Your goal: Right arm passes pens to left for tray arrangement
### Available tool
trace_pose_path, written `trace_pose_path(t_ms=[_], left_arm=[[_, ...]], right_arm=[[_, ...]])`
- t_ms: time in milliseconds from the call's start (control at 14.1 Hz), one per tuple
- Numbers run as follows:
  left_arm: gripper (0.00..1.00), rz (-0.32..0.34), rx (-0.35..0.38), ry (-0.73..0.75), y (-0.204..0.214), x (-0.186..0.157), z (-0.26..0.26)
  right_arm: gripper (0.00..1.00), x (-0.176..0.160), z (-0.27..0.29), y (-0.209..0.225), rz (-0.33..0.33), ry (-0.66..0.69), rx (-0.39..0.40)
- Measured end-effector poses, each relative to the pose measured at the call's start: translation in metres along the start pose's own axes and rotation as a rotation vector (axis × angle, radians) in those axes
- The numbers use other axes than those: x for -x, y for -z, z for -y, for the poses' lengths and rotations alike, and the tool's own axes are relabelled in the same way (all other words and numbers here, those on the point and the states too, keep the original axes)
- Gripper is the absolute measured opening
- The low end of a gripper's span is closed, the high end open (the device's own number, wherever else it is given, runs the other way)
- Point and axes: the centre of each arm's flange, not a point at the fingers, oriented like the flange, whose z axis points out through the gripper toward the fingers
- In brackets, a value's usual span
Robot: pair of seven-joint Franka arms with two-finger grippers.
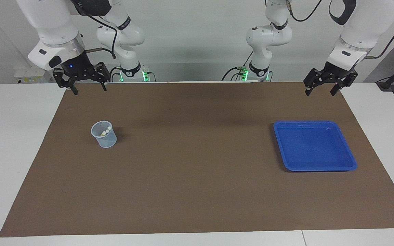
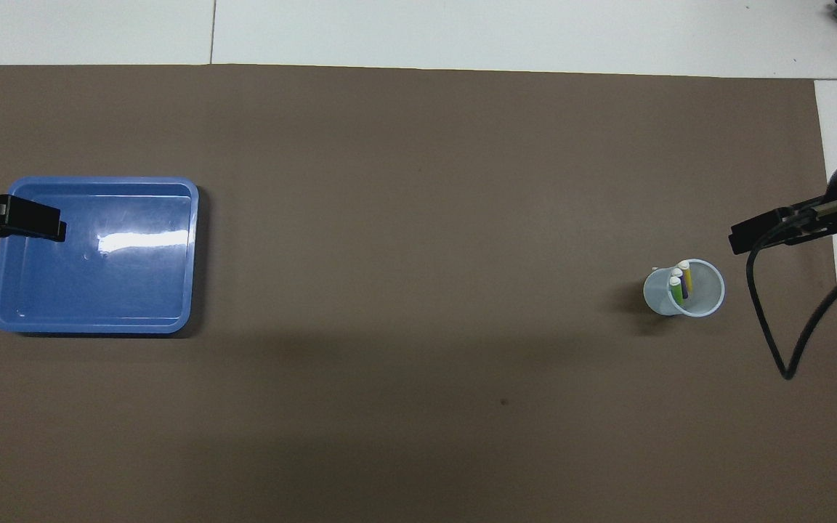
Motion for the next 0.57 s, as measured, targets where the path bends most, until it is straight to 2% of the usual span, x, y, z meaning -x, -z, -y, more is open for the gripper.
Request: trace_pose_path(t_ms=[567], left_arm=[[1.0, 0.0, 0.0, 0.0, 0.0, 0.0, 0.0]], right_arm=[[1.0, 0.0005, -0.0005, -0.0012, 0.006, -0.001, -0.001]])
